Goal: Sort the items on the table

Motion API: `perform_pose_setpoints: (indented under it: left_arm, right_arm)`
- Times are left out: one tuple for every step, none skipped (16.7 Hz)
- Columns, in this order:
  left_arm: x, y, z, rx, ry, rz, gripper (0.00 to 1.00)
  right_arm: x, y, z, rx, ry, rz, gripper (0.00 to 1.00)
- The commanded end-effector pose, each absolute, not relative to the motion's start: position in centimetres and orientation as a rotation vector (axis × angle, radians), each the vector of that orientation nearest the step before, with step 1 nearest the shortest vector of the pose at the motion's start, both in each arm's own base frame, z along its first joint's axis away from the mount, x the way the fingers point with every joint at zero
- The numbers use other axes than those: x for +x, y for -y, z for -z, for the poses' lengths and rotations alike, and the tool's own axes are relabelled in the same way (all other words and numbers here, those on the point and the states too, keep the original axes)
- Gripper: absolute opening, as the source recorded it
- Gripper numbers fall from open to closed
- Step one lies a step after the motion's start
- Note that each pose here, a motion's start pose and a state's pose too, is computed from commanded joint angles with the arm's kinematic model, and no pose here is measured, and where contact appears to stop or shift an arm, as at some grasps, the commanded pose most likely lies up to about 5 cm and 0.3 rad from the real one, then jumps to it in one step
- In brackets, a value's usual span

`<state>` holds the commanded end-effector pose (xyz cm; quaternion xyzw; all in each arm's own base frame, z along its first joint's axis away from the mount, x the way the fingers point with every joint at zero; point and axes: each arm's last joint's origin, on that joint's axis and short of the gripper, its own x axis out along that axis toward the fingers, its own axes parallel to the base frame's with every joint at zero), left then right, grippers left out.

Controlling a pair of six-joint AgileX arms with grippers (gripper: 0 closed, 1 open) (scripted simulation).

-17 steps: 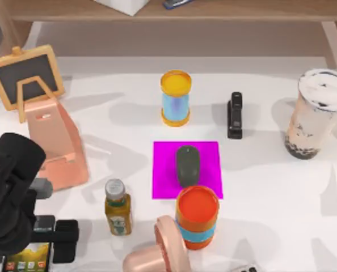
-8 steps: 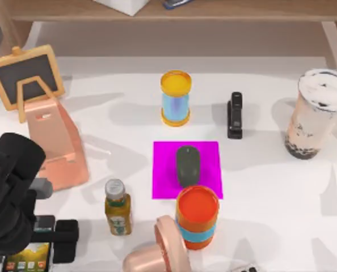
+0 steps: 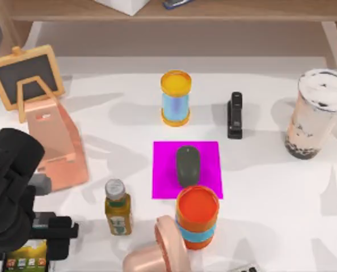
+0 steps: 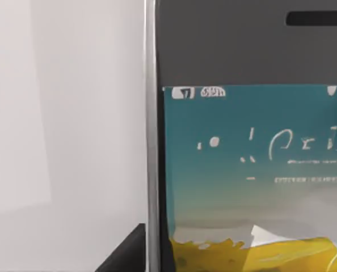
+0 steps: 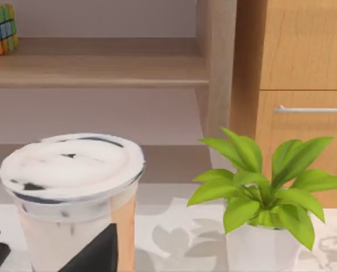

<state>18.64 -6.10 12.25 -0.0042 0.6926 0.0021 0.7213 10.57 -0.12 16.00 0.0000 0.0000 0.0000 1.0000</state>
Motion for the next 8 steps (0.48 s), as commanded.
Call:
perform_pose_setpoints:
  left_arm:
    - [18.6, 6.1, -12.6, -0.008, -1.534, -0.006, 0.0]
    - [18.5, 6.0, -13.0, -0.004, -1.549, -0.009, 0.0]
    - [18.4, 6.0, -13.4, -0.002, -1.557, -0.011, 0.0]
    - [18.4, 6.0, -13.9, -0.004, -1.55, -0.01, 0.0]
    - [18.5, 6.0, -14.3, -0.007, -1.539, -0.008, 0.0]
    - [18.5, 6.0, -14.4, -0.007, -1.537, -0.008, 0.0]
    - [18.5, 6.0, -14.4, -0.007, -1.537, -0.008, 0.0]
    - [18.5, 6.0, -14.2, -0.005, -1.542, -0.008, 0.0]
  right_arm:
    - [10.6, 0.1, -16.0, 0.0, 0.0, 0.0, 1.0]
    - [10.6, 0.1, -16.0, 0.0, 0.0, 0.0, 1.0]
    - [10.6, 0.1, -16.0, 0.0, 0.0, 0.0, 1.0]
    - [10.6, 0.1, -16.0, 0.0, 0.0, 0.0, 1.0]
    - [10.6, 0.1, -16.0, 0.0, 0.0, 0.0, 1.0]
    - [10.6, 0.1, -16.0, 0.0, 0.0, 0.0, 1.0]
    - [10.6, 0.1, -16.0, 0.0, 0.0, 0.0, 1.0]
    - [10.6, 0.1, -16.0, 0.0, 0.0, 0.0, 1.0]
